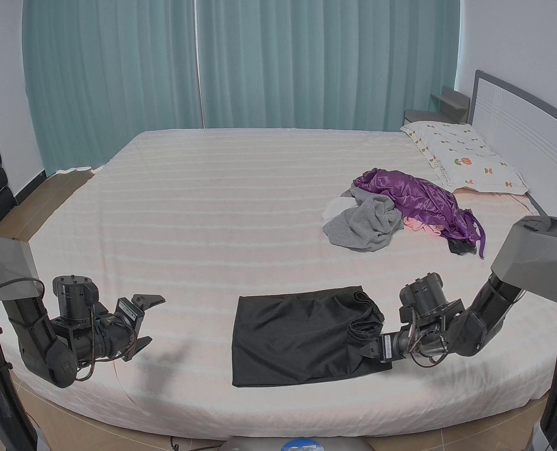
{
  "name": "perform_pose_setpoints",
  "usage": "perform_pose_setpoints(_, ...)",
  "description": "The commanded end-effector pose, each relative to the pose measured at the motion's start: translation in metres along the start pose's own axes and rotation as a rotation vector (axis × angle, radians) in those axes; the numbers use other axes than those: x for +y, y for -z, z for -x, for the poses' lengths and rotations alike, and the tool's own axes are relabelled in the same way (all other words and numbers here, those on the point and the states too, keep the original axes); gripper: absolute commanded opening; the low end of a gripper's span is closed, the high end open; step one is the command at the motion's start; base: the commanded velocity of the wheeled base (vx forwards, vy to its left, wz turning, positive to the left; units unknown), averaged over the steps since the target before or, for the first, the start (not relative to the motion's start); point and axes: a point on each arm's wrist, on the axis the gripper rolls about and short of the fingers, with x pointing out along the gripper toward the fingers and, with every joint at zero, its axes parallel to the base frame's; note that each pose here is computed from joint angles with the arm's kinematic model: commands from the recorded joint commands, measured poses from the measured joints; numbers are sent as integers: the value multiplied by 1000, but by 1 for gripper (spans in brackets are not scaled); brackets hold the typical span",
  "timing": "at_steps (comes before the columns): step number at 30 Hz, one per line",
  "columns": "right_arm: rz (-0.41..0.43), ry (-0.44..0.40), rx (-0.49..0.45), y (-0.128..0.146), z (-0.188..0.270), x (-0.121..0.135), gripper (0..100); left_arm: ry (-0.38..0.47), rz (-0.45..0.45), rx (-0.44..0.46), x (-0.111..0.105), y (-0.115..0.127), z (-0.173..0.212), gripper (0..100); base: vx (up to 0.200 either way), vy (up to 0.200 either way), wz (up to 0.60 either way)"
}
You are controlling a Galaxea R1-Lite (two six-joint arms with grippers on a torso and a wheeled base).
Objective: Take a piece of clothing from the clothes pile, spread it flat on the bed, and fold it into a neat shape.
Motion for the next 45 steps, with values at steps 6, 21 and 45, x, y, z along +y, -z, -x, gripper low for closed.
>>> perform_pose_setpoints(6, -86, -45, -65, 9, 36, -34, 100, -3, 0, 1, 1, 0, -2, 100, 0, 0, 0)
perform_pose_setpoints(21, -89, -214, -157, -16, 15, 18, 100, 0, -1, -2, 1, 0, -2, 100, 0, 0, 0)
perform_pose_setpoints(45, -65, -43, 11, -13, -7, 17, 100, -3, -3, -1, 2, 1, -4, 100, 0, 0, 0)
